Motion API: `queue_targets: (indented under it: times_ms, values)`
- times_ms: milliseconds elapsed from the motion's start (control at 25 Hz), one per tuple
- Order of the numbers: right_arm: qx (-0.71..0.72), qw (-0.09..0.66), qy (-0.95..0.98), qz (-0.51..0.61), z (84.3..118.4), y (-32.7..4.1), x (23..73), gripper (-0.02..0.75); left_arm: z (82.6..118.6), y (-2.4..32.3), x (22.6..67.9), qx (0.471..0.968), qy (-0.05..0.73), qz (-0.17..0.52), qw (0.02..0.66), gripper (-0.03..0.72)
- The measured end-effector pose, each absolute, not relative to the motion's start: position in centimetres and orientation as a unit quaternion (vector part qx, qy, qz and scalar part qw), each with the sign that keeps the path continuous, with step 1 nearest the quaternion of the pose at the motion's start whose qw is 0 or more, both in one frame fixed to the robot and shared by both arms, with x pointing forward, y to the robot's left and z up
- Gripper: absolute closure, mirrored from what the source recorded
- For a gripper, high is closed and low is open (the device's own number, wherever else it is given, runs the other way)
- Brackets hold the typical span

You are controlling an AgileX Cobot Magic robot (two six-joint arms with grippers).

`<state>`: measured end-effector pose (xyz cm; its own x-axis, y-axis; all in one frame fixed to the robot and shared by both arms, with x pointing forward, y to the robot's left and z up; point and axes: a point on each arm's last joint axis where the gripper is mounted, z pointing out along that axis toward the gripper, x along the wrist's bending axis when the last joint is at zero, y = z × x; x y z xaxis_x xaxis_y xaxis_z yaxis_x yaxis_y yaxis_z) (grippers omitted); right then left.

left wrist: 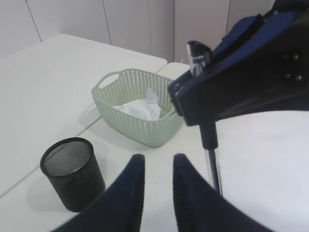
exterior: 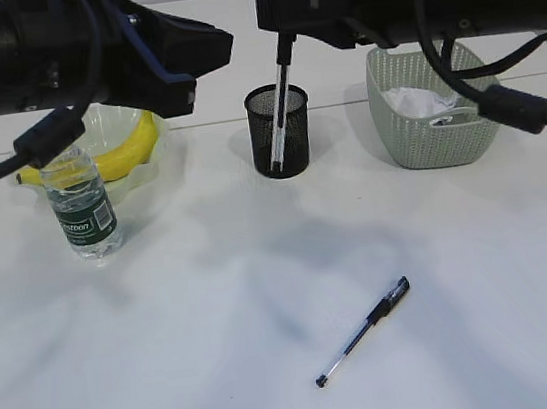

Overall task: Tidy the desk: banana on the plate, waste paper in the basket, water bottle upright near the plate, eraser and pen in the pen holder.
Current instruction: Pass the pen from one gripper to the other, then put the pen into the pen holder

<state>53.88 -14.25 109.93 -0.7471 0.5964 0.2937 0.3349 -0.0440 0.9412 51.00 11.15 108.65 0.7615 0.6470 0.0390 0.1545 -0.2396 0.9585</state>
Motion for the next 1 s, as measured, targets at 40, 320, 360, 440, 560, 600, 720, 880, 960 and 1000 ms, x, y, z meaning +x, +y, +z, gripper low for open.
queue_targets:
  times_ms: [40,320,360,440,560,600,720,880,960,1000]
  values:
    - [0.338,0.114,0.687,0.633,109.9,-14.3,54.0,0.681,108.6,11.2,51.0,0.755,0.268,0.224,0.554,0.538]
    - [0.316,0.189,0.71,0.601,109.6,-14.9,54.5,0.681,108.5,11.6,51.4,0.755,0.285,0.243,0.539,0.312]
    - [0.313,0.2,0.713,0.595,109.5,-15.0,54.6,0.681,108.4,11.7,51.5,0.754,0.289,0.247,0.535,0.3]
    - [0.304,0.223,0.72,0.583,109.4,-15.1,54.8,0.681,108.4,11.9,51.6,0.753,0.298,0.256,0.527,0.29]
    - [0.297,0.249,0.728,0.565,109.2,-15.2,55.5,0.681,108.3,12.2,51.8,0.752,0.309,0.267,0.517,0.285]
    - [0.296,0.256,0.73,0.56,109.1,-15.2,55.8,0.681,108.3,12.2,51.9,0.752,0.312,0.271,0.514,0.284]
    - [0.291,0.262,0.734,0.555,108.8,-14.8,57.1,0.681,108.2,12.4,52.0,0.751,0.318,0.276,0.509,0.284]
    - [0.285,0.277,0.74,0.542,108.2,-14.4,58.9,0.681,107.7,12.7,52.0,0.753,0.328,0.284,0.494,0.284]
    - [0.282,0.281,0.744,0.536,107.8,-14.2,59.7,0.681,107.5,12.9,52.0,0.754,0.334,0.287,0.488,0.284]
    - [0.282,0.281,0.746,0.533,107.4,-14.1,60.2,0.681,107.4,12.9,52.0,0.754,0.335,0.288,0.486,0.284]
